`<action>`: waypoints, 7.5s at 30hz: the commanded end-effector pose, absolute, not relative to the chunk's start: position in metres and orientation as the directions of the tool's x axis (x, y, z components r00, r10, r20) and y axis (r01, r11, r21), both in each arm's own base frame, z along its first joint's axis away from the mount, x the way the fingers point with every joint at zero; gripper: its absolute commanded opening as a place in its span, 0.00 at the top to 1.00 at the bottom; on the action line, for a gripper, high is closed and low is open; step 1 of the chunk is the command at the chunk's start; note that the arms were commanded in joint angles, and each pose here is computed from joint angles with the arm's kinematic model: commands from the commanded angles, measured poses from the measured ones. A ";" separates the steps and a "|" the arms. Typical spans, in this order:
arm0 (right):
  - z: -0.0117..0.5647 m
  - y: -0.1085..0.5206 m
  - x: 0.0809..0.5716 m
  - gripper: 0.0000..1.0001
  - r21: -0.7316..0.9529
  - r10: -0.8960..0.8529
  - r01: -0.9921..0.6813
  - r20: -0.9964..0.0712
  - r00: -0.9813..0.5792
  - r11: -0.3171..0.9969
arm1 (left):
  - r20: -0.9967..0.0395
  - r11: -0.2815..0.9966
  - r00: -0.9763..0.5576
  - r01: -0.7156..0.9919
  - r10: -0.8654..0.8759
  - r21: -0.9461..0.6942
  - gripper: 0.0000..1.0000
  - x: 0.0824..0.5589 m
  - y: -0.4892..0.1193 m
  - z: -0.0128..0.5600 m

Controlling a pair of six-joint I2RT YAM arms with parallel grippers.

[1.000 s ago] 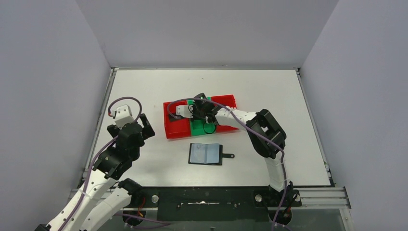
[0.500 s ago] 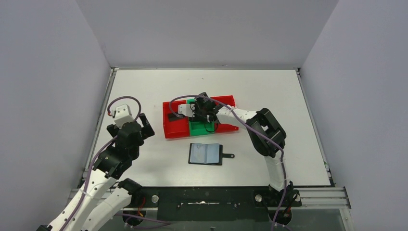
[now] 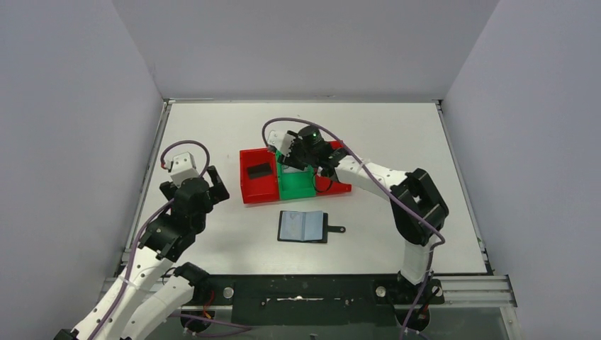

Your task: Take the credit cards out of the card holder

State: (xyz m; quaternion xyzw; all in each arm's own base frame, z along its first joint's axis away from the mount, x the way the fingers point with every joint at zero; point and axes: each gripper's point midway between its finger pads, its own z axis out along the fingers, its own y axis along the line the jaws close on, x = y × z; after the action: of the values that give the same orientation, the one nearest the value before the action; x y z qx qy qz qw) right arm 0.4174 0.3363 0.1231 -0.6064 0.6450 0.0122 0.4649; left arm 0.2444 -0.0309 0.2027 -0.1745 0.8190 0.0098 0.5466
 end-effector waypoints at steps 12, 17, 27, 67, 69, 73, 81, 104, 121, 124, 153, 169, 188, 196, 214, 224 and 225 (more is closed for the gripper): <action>0.189 0.273 0.335 0.33 0.384 0.303 -0.026 -0.766 -0.567 0.923 | -0.905 0.916 -0.305 -0.360 -0.296 -0.178 0.07 0.253 -0.016 0.209; 0.138 0.296 0.274 0.33 0.366 0.273 -0.005 -0.703 -0.656 0.931 | -0.897 0.919 -0.328 -0.355 -0.297 -0.175 0.06 0.254 -0.018 0.204; 0.086 0.320 0.224 0.34 0.087 0.032 -0.045 -0.721 -0.692 0.995 | -0.840 0.925 -0.445 -0.344 -0.310 -0.160 0.03 0.265 -0.023 0.180; 0.054 0.356 0.211 0.78 0.236 0.033 -0.160 -0.651 -0.759 0.959 | -0.823 0.925 -0.449 -0.308 -0.348 -0.223 0.03 0.271 -0.019 0.178; 0.059 0.357 0.211 0.78 0.243 0.040 -0.160 -0.655 -0.755 0.957 | -0.823 0.928 -0.453 -0.295 -0.344 -0.225 0.03 0.271 -0.021 0.178; 0.071 0.359 0.211 0.78 0.296 0.074 -0.172 -0.667 -0.742 0.940 | -0.819 0.940 -0.466 -0.230 -0.334 -0.253 0.03 0.273 -0.033 0.181; 0.091 0.373 0.203 0.78 0.580 0.186 -0.256 -0.593 -0.783 0.773 | -0.748 0.882 -0.553 0.050 -0.367 -0.469 0.05 0.264 -0.099 0.189; 0.076 0.345 0.207 0.78 0.746 0.290 -0.213 -0.482 -0.827 0.631 | -0.574 0.714 -0.769 0.232 -0.280 -0.660 0.24 0.212 -0.217 0.132; 0.081 0.343 0.210 0.76 0.791 0.331 -0.197 -0.449 -0.830 0.579 | -0.504 0.589 -0.838 0.305 -0.206 -0.748 0.33 0.177 -0.265 0.098; 0.080 0.344 0.210 0.76 0.799 0.338 -0.193 -0.441 -0.831 0.569 | -0.493 0.585 -0.850 0.307 -0.186 -0.750 0.38 0.173 -0.266 0.088; 0.097 0.278 0.226 0.54 0.587 0.364 -0.082 -0.599 -0.713 0.806 | -0.565 0.575 -0.824 0.448 -0.032 -0.685 0.58 0.192 -0.308 0.083; 0.104 0.235 0.220 0.50 0.586 0.443 -0.006 -0.620 -0.647 0.811 | -0.542 0.614 -0.838 0.464 0.070 -0.639 0.52 0.190 -0.340 0.055; 0.130 0.247 0.217 0.63 0.662 0.476 -0.059 -0.595 -0.647 0.747 | -0.640 0.646 -0.766 0.459 -0.060 -0.610 0.43 0.212 -0.322 0.110; 0.131 0.253 0.215 0.64 0.669 0.466 -0.069 -0.585 -0.663 0.740 | -0.569 0.616 -0.819 0.414 -0.070 -0.671 0.44 0.211 -0.331 0.081; 0.116 0.234 0.216 0.65 0.626 0.477 -0.005 -0.598 -0.644 0.780 | -0.463 0.701 -0.886 0.332 0.003 -0.631 0.47 0.206 -0.349 0.020; 0.118 0.231 0.220 0.66 0.625 0.489 0.008 -0.602 -0.632 0.780 | -0.574 0.695 -0.816 0.371 -0.073 -0.616 0.46 0.215 -0.336 0.086; 0.120 0.234 0.220 0.66 0.629 0.484 -0.005 -0.603 -0.634 0.778 | -0.577 0.693 -0.813 0.375 -0.073 -0.616 0.46 0.215 -0.335 0.088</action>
State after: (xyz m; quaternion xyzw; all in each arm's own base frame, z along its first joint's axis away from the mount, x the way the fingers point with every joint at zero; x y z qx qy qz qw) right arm 0.2077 0.2312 0.1030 0.1312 0.8692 0.2906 0.3780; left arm 0.2080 -0.3397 0.0628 0.0834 0.8847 -0.3810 0.2553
